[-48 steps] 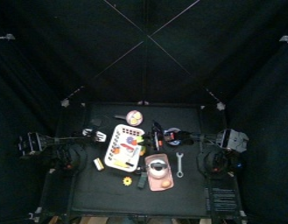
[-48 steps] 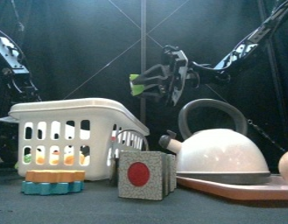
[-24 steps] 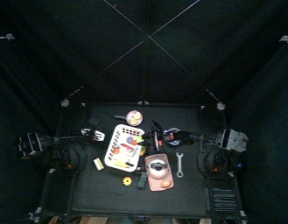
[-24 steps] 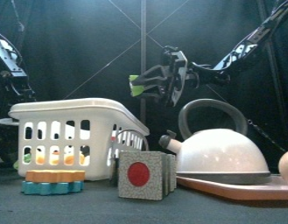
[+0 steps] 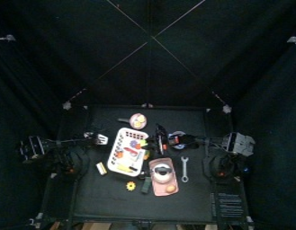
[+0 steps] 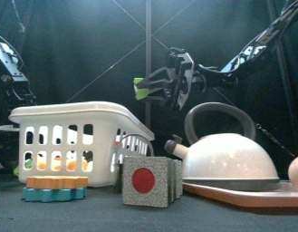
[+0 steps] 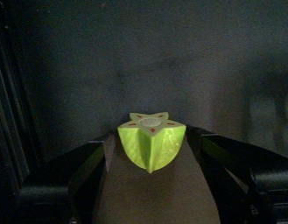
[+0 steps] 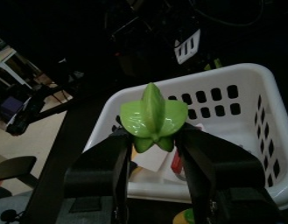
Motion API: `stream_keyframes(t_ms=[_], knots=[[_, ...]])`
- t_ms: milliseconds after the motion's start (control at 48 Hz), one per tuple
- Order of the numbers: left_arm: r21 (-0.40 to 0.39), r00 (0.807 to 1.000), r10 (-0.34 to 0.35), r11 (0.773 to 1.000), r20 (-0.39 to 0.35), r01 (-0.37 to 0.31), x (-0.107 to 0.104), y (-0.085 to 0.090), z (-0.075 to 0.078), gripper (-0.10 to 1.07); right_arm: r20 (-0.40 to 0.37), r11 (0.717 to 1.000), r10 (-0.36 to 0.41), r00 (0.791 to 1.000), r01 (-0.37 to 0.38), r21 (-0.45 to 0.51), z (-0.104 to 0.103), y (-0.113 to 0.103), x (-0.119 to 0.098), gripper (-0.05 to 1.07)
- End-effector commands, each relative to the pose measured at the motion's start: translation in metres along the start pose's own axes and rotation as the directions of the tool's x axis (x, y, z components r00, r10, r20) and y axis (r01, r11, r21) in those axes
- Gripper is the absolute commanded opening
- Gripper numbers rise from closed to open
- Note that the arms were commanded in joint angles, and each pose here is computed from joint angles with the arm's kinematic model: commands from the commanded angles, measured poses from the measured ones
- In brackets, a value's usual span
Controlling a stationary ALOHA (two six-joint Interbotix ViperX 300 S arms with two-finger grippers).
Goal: Grab starfruit top
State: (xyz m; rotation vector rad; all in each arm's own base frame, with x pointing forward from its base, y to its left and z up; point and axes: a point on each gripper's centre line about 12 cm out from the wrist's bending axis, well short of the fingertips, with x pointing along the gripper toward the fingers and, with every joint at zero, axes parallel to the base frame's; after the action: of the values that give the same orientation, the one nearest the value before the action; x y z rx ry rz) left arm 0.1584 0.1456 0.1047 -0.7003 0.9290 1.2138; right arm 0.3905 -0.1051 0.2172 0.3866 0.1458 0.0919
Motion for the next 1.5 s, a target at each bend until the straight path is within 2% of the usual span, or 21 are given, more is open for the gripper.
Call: stream_keyframes(t_ms=[0, 188, 625, 750, 896, 1125, 1312, 1396, 1479], knots=[[-0.005, 1.0, -0.003, 1.0, 0.005, 0.003, -0.001, -0.001, 0.003, 0.98, 0.036, 1.0, 0.014, 0.999, -0.013, -0.018, 0.014, 0.005, 0.001, 0.64], [-0.007, 1.0, -0.003, 1.0, 0.005, 0.003, -0.001, -0.001, 0.003, 0.95, 0.036, 1.0, 0.014, 0.999, -0.013, -0.018, 0.014, 0.005, 0.001, 0.64], [-0.001, 1.0, -0.006, 1.0, 0.009, 0.006, -0.001, -0.002, 0.004, 0.71, 0.035, 1.0, 0.013, 0.999, -0.013, -0.018, 0.014, 0.005, 0.001, 0.64], [0.001, 0.999, -0.027, 1.0, 0.035, 0.027, -0.007, -0.003, 0.007, 0.68, 0.034, 1.0, 0.013, 0.999, -0.012, -0.017, 0.013, 0.005, 0.001, 0.64], [0.0, 0.992, -0.076, 0.997, 0.1, 0.077, -0.023, -0.005, 0.017, 0.68, 0.034, 1.0, 0.014, 0.999, -0.013, -0.017, 0.014, 0.005, 0.001, 0.64], [0.054, 0.957, -0.189, 0.982, 0.221, 0.182, -0.055, -0.011, 0.026, 0.68, 0.037, 1.0, 0.004, 0.999, -0.003, -0.019, 0.017, 0.004, 0.003, 0.64], [0.12, 0.92, -0.268, 0.962, 0.286, 0.243, -0.075, -0.016, 0.027, 0.68, 0.025, 1.0, -0.011, 1.0, 0.011, -0.021, 0.019, 0.006, 0.007, 0.64], [0.2, 0.878, -0.373, 0.925, 0.3, 0.324, -0.087, -0.031, 0.025, 0.68, 0.007, 0.999, -0.023, 1.0, 0.023, -0.035, 0.018, 0.008, 0.01, 0.64], [0.296, 0.812, -0.504, 0.856, 0.294, 0.424, -0.101, -0.05, 0.023, 0.68, -0.021, 0.998, -0.037, 0.999, 0.036, -0.052, 0.017, 0.013, 0.015, 0.64]])
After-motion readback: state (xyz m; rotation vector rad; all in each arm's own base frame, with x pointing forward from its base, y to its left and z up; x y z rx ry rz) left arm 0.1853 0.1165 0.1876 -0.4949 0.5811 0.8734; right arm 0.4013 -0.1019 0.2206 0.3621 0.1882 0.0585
